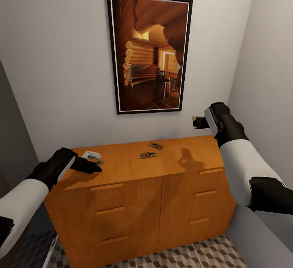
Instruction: Take the four mousetraps from the cabinet in the bathroom and place them on the bathroom floor. Make sure all four end up on the same floor surface, and ensure that at least two of them are either under or directly next to the same bathroom sink.
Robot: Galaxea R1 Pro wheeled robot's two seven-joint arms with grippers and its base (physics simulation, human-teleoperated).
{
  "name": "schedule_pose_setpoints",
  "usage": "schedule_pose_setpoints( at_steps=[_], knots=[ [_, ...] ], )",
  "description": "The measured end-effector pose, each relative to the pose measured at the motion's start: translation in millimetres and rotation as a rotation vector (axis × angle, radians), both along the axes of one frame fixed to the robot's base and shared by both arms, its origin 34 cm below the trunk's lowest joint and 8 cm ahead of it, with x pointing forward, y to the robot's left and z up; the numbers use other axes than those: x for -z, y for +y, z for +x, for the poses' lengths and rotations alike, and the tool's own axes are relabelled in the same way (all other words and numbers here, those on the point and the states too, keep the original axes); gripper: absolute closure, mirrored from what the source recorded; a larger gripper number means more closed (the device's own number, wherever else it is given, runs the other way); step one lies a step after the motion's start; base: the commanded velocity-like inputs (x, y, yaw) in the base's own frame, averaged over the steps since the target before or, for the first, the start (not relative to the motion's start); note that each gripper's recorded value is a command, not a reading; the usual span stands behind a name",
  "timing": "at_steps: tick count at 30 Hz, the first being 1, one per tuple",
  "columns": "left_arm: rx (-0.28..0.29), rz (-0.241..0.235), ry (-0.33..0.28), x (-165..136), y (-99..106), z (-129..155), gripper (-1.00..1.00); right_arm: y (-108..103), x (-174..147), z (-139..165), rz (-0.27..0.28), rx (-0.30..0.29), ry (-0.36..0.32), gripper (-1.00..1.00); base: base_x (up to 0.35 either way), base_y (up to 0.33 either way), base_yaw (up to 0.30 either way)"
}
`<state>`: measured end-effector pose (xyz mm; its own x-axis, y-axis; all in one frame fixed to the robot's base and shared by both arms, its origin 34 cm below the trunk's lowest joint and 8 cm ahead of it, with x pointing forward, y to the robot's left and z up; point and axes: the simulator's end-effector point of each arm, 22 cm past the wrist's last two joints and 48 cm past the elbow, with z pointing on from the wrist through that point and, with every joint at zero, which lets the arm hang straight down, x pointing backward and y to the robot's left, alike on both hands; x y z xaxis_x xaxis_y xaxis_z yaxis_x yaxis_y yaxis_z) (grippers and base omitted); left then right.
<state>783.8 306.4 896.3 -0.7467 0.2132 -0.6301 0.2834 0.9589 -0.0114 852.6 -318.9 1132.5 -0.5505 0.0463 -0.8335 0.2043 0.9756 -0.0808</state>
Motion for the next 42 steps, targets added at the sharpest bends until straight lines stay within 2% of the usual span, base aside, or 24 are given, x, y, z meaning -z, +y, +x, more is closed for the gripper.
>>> schedule_pose_setpoints(
  at_steps=[6, 21, 22, 42],
  knots=[
    [-0.006, -0.008, 0.001, -0.1, 0.1, 0.0, -1.00, 0.3, -0.3, -0.2, 0.000, -0.001, 0.000, 1.00, 0.000, 0.000, 0.000],
    [-0.004, 0.042, -0.002, -0.1, 4.9, 0.6, -1.00, 0.7, -0.5, -0.3, 0.000, -0.001, -0.001, 1.00, 0.000, 0.000, 0.000],
    [-0.004, 0.045, -0.003, -0.3, 5.2, 0.8, 1.00, 0.5, -0.5, -0.3, 0.000, -0.001, -0.001, 1.00, 0.000, 0.000, 0.000],
    [-0.007, 0.047, -0.004, -0.4, 5.8, 1.3, 1.00, 0.4, -0.5, -0.3, 0.000, -0.001, -0.001, 1.00, 0.000, 0.000, 0.000]
  ],
)
